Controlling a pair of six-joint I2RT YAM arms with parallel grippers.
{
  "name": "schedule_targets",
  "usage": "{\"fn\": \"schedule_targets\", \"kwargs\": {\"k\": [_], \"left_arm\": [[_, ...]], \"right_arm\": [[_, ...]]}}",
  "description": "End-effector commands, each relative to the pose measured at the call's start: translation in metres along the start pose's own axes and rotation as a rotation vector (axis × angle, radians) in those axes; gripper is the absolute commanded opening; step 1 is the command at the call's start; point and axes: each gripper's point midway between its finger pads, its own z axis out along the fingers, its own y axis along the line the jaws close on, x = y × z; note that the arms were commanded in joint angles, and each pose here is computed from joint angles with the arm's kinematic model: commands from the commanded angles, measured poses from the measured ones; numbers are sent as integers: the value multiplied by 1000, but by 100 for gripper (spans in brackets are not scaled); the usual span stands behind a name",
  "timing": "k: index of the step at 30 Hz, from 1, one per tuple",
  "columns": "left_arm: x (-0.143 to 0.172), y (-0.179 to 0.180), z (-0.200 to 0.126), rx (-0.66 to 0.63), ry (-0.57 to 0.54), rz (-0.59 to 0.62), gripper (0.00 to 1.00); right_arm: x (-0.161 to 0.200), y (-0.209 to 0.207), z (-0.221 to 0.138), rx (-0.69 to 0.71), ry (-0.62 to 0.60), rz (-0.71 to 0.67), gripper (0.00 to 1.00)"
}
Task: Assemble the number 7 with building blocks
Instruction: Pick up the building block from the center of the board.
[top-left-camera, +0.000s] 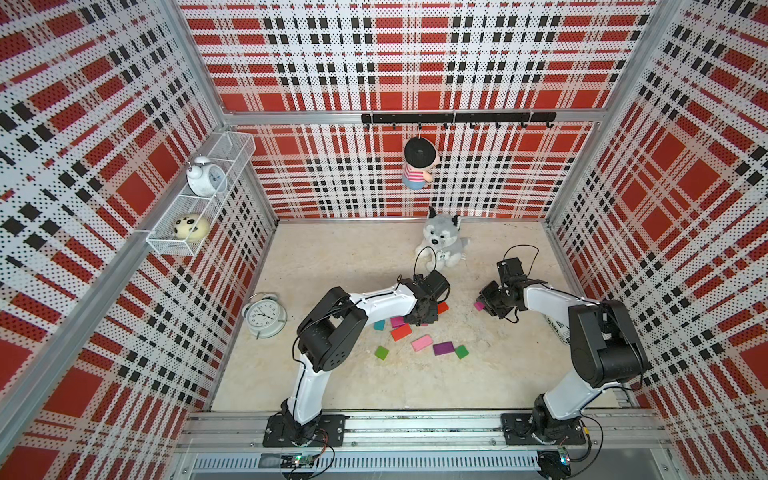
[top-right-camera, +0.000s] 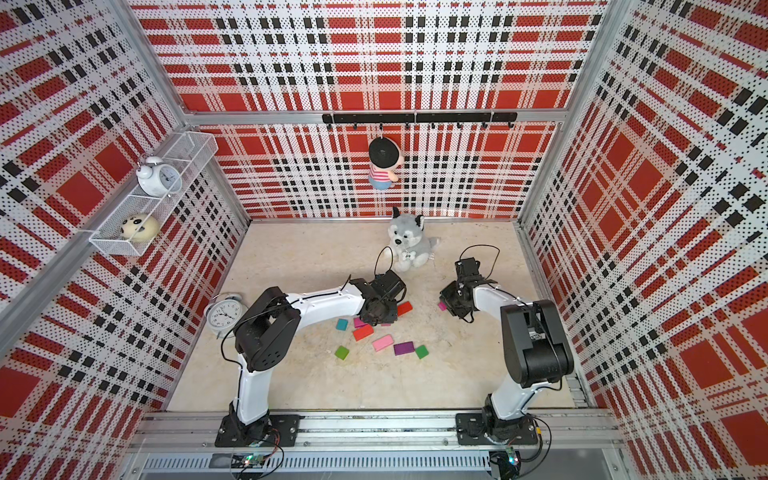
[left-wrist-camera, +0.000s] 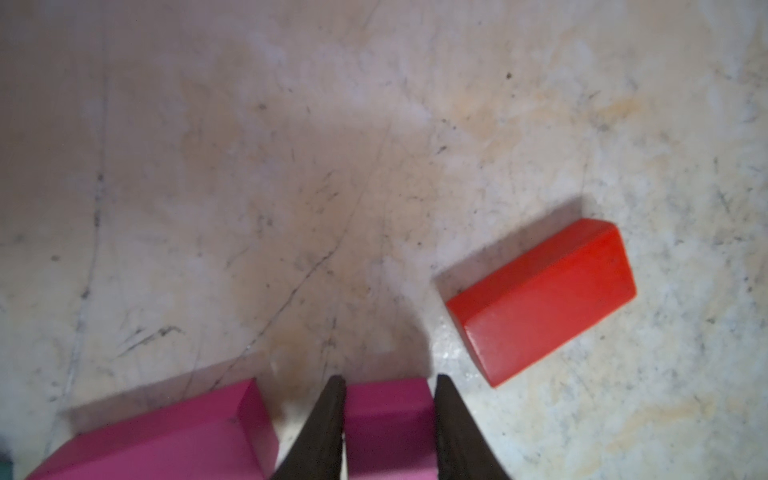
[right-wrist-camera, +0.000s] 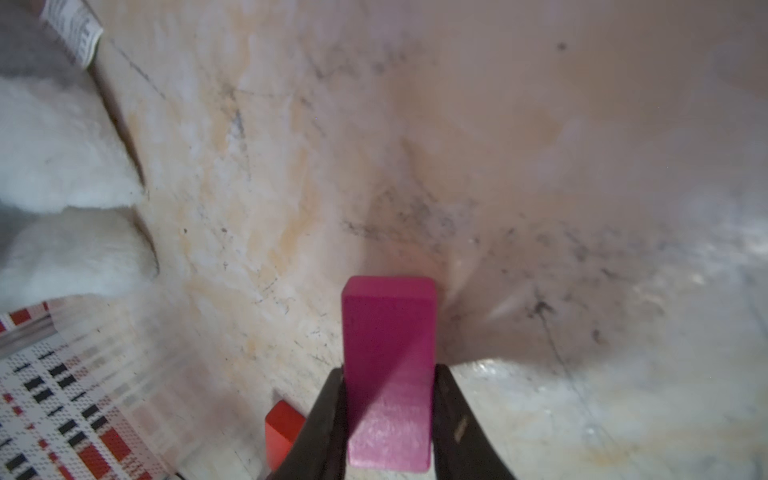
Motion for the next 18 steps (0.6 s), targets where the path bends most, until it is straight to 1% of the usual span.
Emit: {"fn": "schedule_targets", "kwargs": {"k": [1, 3, 4, 6, 8, 10, 11, 12, 15, 18], "left_arm": [[-25, -11, -14, 8, -59, 10, 30], [-43, -23, -28, 31, -105, 17, 30], [-50, -29, -33, 41, -120, 21, 30], [-63, -43, -44, 71, -148, 34, 30], [-78, -58, -52, 107, -178, 46, 31], [-90, -74, -55, 142, -197, 62, 31], [-95, -83, -53, 160, -198, 71, 31], [-99, -89, -51, 174, -197, 78, 31], [-103, -110, -39, 214, -185, 106, 31], [-95, -124, -19, 246, -137, 127, 31]], "right_arm": [[-15, 3, -10, -24, -73, 159, 25], [-16, 6, -11, -34, -72, 222, 29], [-16, 7, -10, -42, -68, 246, 29], [-15, 12, -8, -52, -49, 275, 24], [-15, 14, -5, -46, -34, 310, 23], [-16, 15, -3, -46, -34, 310, 23], [-17, 18, -3, -49, -35, 309, 23], [-17, 18, -3, -42, -33, 365, 28], [-18, 24, -3, -39, -34, 378, 28], [-16, 24, 1, -25, -42, 406, 28]]}}
